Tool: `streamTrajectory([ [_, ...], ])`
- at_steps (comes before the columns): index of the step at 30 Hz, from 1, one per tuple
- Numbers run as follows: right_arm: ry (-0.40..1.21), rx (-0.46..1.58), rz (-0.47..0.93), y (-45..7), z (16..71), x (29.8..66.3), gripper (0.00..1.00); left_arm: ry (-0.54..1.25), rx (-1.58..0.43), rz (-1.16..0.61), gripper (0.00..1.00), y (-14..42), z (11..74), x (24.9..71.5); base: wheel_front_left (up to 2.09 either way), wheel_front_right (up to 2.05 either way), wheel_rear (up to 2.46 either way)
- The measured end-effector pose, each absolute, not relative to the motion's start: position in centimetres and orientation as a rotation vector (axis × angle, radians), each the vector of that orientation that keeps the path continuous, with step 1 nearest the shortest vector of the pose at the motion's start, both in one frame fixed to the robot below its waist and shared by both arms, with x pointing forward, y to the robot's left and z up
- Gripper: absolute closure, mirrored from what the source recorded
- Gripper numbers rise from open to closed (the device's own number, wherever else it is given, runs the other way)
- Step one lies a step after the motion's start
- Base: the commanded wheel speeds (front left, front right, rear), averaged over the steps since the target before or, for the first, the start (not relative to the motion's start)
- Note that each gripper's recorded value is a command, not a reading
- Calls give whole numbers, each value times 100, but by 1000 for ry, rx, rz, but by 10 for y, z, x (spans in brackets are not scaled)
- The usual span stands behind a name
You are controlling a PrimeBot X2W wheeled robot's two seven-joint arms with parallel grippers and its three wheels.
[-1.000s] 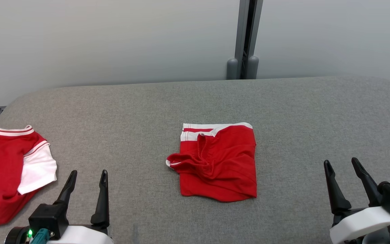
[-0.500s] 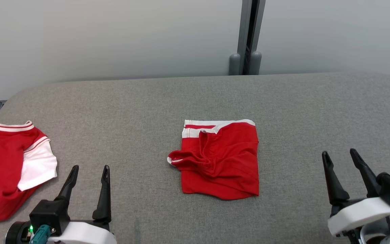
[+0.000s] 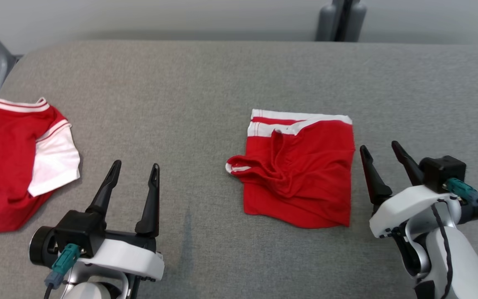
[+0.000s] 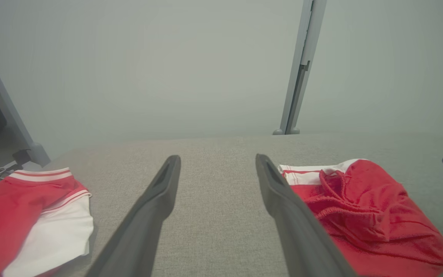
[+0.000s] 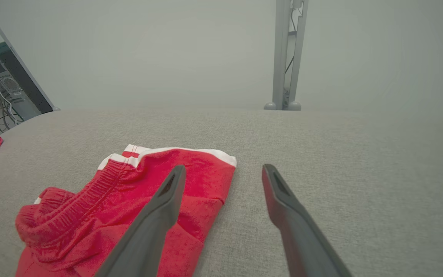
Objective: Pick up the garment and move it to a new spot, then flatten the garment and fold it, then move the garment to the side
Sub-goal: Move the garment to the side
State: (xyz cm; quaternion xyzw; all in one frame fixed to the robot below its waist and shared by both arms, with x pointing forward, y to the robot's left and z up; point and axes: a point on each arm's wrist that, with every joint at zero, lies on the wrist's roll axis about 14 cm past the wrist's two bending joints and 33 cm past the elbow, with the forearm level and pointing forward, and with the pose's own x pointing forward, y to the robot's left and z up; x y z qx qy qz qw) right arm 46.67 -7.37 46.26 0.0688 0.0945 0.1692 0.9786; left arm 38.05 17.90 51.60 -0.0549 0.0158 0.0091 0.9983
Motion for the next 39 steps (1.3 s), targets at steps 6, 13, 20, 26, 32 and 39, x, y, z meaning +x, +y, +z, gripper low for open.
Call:
streamTrajectory([
  [6, 338, 200, 430, -32, 407, 474, 0, 66, -109, 29, 0, 183, 496, 393, 0, 0, 0],
  [13, 415, 220, 472, -16, 382, 464, 0, 71, -109, 13, 0, 180, 490, 400, 0, 0, 0],
  [20, 443, 234, 481, -14, 373, 455, 0, 77, -115, -6, 0, 174, 486, 404, 0, 0, 0],
  [26, 471, 222, 502, -10, 369, 453, 100, 76, -118, -27, 0, 168, 485, 407, 0, 0, 0],
  [32, 437, 149, 537, -8, 372, 452, 100, 69, -118, -37, 0, 165, 485, 411, 0, 0, 0],
  [39, 392, 50, 515, -34, 374, 448, 100, 52, -121, -90, 0, 150, 488, 422, 0, 0, 0],
])
